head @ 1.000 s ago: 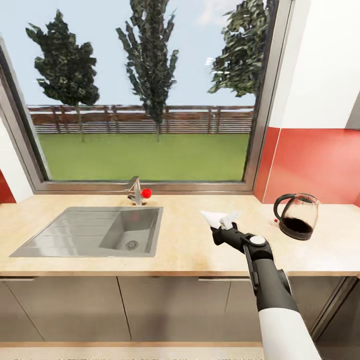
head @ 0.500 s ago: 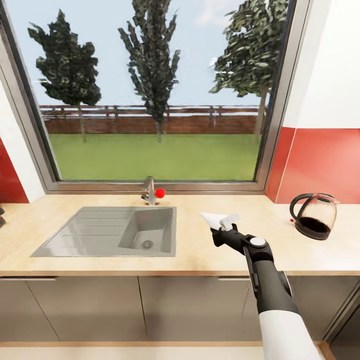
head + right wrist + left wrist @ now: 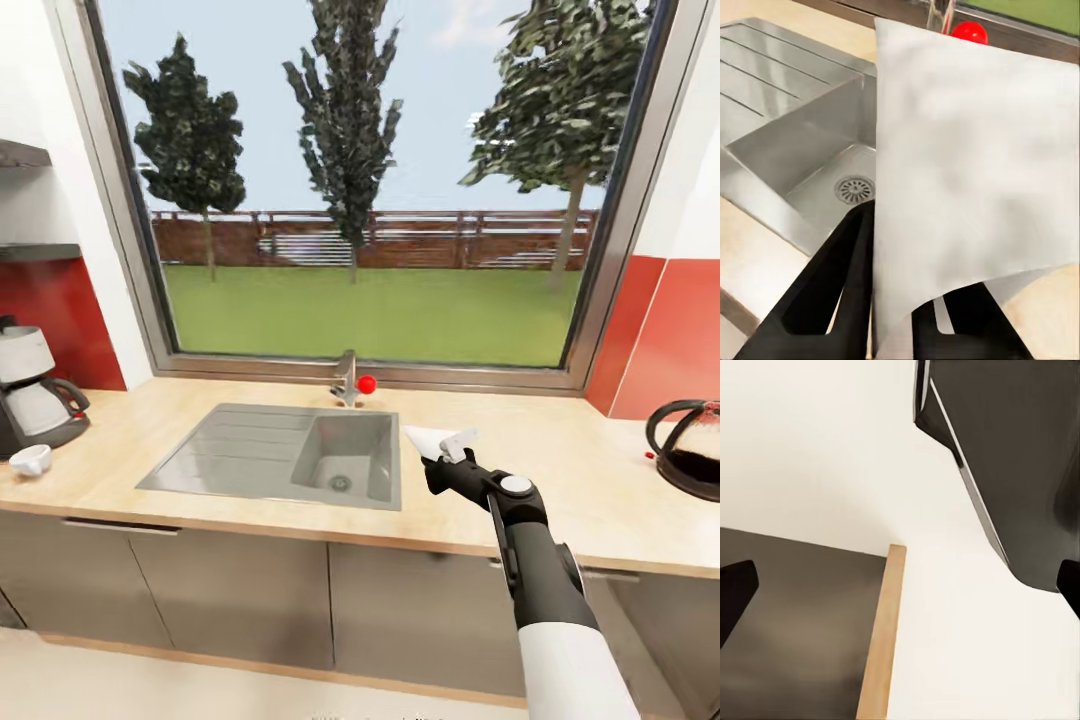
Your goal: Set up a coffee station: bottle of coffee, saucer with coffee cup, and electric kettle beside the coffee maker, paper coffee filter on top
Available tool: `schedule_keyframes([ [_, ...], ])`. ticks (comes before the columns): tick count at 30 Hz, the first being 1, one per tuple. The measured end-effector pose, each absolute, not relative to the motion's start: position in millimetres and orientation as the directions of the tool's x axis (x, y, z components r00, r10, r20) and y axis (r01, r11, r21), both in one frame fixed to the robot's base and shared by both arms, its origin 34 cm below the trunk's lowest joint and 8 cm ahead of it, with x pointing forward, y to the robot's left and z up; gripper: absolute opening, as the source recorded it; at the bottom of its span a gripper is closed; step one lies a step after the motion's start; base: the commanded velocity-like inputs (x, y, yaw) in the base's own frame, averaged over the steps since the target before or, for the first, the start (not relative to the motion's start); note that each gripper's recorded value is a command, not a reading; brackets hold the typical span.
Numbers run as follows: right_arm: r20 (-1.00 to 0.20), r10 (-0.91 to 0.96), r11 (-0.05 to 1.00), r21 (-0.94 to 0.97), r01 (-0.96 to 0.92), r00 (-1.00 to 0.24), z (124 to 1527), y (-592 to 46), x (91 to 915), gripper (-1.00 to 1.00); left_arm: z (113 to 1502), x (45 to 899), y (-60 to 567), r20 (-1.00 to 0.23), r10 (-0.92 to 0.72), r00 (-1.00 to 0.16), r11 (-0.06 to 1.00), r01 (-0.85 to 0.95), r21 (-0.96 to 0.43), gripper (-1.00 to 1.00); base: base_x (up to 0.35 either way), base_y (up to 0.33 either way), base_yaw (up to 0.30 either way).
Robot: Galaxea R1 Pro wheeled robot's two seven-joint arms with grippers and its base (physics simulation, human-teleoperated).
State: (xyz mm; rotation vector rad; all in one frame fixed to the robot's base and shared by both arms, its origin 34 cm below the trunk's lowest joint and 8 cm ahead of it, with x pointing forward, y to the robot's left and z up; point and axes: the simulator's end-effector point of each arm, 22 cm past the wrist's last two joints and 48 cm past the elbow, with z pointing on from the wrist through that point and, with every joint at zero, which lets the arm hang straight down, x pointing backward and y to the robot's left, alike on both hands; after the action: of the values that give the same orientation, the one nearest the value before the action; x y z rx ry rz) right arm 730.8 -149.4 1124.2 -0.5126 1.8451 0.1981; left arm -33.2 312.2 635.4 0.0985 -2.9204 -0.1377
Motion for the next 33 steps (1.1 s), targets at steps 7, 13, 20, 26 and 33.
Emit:
schedule_keyframes([
  [7, -0.936, -0.247, 0.890, -0.116, -0.441, -0.252, 1124.0, -149.3, 730.6, -1.00, 634.8, -30.3, 312.0, 0.203, -0.077, -0.976, 0.993, -0.058, 0.100, 1.00, -0.141, 0.283, 0.278],
  [13, -0.936, -0.247, 0.890, -0.117, -0.441, -0.252, 1124.1, -149.3, 730.5, -1.00, 634.3, -28.1, 311.6, 0.193, -0.078, -0.978, 0.993, -0.059, 0.100, 1.00, -0.031, 0.323, 0.278],
  [20, -0.936, -0.247, 0.890, -0.117, -0.441, -0.252, 1124.1, -149.3, 730.4, -1.00, 634.3, -28.2, 311.8, 0.193, -0.078, -0.978, 0.993, -0.060, 0.100, 1.00, -0.001, 0.336, 0.278],
  [26, -0.936, -0.247, 0.890, -0.117, -0.441, -0.252, 1124.2, -149.3, 730.4, -1.00, 634.2, -28.0, 311.5, 0.192, -0.079, -0.978, 0.993, -0.060, 0.100, 1.00, 0.015, 0.338, 0.278],
  [33, -0.936, -0.248, 0.890, -0.118, -0.441, -0.250, 1124.8, -149.2, 730.1, -1.00, 634.3, -28.0, 312.6, 0.192, -0.079, -0.978, 0.993, -0.060, 0.101, 1.00, 0.135, 0.333, 0.129],
])
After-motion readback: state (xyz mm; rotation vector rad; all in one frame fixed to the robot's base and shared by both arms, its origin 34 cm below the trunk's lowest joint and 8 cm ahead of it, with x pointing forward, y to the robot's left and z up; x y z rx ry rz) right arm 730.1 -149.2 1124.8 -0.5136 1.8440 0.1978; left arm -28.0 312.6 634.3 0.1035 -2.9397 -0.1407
